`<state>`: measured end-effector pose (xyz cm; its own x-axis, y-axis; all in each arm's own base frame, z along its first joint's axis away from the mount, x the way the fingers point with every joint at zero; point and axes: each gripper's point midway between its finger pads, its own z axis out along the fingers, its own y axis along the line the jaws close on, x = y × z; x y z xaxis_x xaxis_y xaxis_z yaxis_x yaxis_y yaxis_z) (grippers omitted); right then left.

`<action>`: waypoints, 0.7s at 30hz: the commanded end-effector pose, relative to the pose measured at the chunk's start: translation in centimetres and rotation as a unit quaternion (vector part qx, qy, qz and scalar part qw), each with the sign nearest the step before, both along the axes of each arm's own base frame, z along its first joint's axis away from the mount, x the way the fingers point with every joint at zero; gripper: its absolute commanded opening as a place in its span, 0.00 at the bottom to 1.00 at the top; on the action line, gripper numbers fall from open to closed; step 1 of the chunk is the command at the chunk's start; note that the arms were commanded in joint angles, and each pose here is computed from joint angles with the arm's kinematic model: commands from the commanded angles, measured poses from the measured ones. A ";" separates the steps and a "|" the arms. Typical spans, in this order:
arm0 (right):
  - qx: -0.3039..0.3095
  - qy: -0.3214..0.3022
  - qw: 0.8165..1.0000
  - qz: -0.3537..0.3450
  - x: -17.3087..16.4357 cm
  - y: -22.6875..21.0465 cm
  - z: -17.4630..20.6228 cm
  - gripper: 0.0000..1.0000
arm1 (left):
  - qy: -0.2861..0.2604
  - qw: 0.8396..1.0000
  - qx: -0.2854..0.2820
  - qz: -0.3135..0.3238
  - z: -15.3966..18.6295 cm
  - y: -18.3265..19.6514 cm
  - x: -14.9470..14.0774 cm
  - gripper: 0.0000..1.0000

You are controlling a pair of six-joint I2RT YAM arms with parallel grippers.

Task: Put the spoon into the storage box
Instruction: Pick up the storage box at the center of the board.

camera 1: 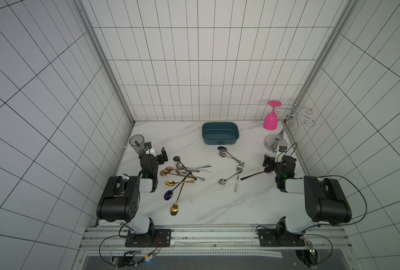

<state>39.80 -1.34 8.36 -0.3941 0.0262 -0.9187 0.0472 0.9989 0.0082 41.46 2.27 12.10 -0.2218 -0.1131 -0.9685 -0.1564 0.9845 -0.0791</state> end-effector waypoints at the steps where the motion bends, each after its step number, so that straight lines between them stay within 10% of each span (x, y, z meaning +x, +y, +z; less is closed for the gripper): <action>1: 0.002 -0.011 1.000 -0.001 0.5 -0.2 0.9 0.99 | 0.005 1.000 0.010 0.009 -0.5 0.1 -0.3 0.99; 11: 0.002 -0.013 0.999 -0.044 -0.2 -1.4 5.7 0.99 | 0.019 0.999 0.027 -0.018 3.4 -1.3 0.4 0.99; 21: 0.143 -0.002 0.987 -0.067 -2.0 -0.2 13.1 0.98 | 0.121 0.988 -0.005 -0.096 11.3 -6.7 1.1 0.98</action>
<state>38.83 -1.80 22.14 -0.2706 0.2018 -0.9413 0.1237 0.9770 0.1739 44.70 -3.01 25.11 -0.2995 -0.0621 -0.9521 -0.0261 0.9980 -0.0569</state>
